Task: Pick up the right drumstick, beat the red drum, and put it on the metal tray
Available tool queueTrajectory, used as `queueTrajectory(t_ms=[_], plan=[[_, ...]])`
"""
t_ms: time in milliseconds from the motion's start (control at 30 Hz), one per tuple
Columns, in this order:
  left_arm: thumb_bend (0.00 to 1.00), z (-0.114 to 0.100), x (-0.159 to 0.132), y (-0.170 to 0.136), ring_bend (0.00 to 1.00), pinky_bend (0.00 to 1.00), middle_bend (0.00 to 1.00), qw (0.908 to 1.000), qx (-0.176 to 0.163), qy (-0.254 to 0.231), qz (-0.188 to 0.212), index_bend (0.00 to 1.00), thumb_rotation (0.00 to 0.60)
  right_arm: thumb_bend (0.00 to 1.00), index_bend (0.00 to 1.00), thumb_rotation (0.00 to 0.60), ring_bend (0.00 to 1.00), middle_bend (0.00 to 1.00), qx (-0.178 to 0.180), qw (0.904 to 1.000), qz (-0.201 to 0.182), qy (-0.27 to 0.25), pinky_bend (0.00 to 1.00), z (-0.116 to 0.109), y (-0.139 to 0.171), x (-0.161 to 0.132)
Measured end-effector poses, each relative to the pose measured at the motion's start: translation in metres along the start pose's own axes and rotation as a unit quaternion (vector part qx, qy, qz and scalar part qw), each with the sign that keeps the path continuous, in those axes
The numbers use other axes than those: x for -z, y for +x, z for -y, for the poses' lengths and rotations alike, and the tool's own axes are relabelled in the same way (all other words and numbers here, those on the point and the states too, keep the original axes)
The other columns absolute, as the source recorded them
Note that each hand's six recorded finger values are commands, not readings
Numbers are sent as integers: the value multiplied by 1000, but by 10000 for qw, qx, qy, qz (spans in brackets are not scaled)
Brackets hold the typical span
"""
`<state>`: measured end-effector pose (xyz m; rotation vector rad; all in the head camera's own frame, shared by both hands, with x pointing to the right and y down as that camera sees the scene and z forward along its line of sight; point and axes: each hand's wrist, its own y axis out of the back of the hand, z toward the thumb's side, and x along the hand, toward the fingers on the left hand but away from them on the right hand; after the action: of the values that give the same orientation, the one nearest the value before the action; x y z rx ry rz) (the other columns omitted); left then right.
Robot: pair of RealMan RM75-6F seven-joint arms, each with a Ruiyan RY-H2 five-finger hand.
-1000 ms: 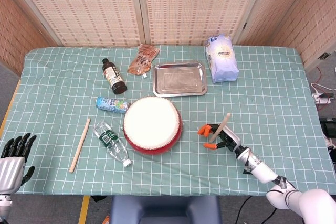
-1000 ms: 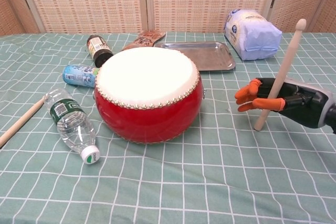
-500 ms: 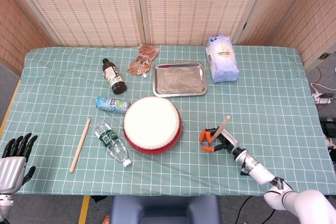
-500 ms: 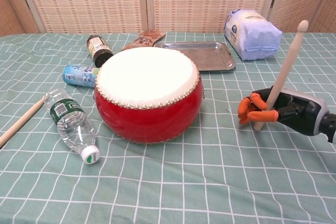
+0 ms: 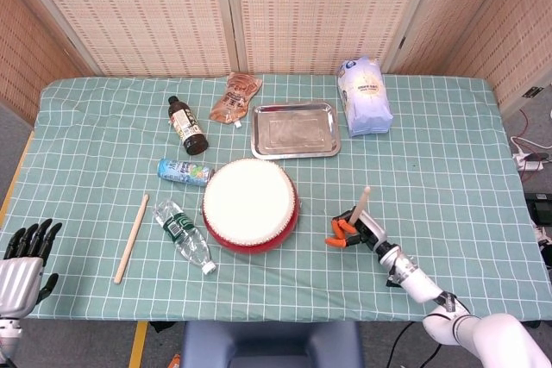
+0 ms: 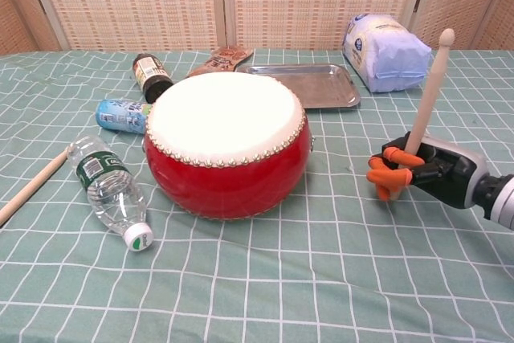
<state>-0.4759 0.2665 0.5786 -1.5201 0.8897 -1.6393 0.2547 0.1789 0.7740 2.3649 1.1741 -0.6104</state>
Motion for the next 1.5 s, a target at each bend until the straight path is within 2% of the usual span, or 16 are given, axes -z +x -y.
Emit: queueTrajectory(t_ms=[67,100,133,200,267,300,367,600,700,767,900,1033,1200,1333,1433,1500], plan=[[278,0,0,1,0,31,0,10000,1,-1,-5,0,600,79,1000,600,858,883,-12,10000,-17,26,783,2,-2,0],[278,0,1,1,0,31,0,10000,0,3,-8,0,600,141,1000,600,880,904,-14,10000,-26,40,812,3,-2,0],[277,1,1,1,0,31,0,10000,1,11,-13,0,600,242,1000,600,899,920,-20,10000,-36,65,836,3,-3,-1],[277,2,1,1,0,30,0,10000,11,38,-24,0,600,604,1000,600,945,961,-19,9999,-69,92,897,5,-4,-1],[279,3,1,2,0,30,0,10000,30,28,-30,0,600,852,1000,600,981,987,1,9999,-111,130,947,6,-6,-2],[279,3,1,2,0,30,0,10000,34,27,-31,0,600,930,1000,600,992,994,9,9998,-129,151,964,6,-6,-3],[280,3,2,2,0,30,0,10000,38,36,-37,0,600,997,1000,600,1000,999,18,9996,-162,245,988,7,-7,-3],[276,5,4,3,0,30,0,10000,65,34,-59,0,600,1000,1000,600,1000,1000,70,9960,-321,834,1000,8,-10,-11],[276,6,4,4,0,30,0,10000,70,25,-58,0,600,1000,1000,600,1000,1000,78,9901,-408,1339,1000,6,-10,-18],[278,6,4,4,0,30,0,10000,65,19,-54,0,600,1000,1000,600,1000,1000,59,9824,-447,1813,1000,4,-10,-24],[278,7,5,5,0,30,0,10000,65,-3,-53,0,600,1000,1000,600,1000,1000,-13,9574,-447,2852,1000,-1,-9,-37],[278,9,4,5,0,30,0,10000,75,-35,-38,0,600,1000,1000,600,1000,1000,-94,9207,-387,3883,1000,-6,-4,-59],[278,9,2,5,0,30,0,10000,49,-61,-2,0,600,1000,1000,600,1000,1000,-69,8840,-325,4663,1000,-9,2,-98],[277,7,3,4,0,30,0,10000,4,-79,3,0,600,1000,1000,600,1000,1000,118,8494,-158,5274,1000,-24,-2,-135],[277,6,3,3,0,30,0,10000,-23,-91,8,0,600,1000,1000,600,1000,1000,166,8252,4,5646,1000,-28,-12,-149],[278,6,3,3,0,30,0,9999,-40,-104,16,0,600,1000,1000,600,1000,1000,185,8129,120,5820,1000,-30,-20,-155]])
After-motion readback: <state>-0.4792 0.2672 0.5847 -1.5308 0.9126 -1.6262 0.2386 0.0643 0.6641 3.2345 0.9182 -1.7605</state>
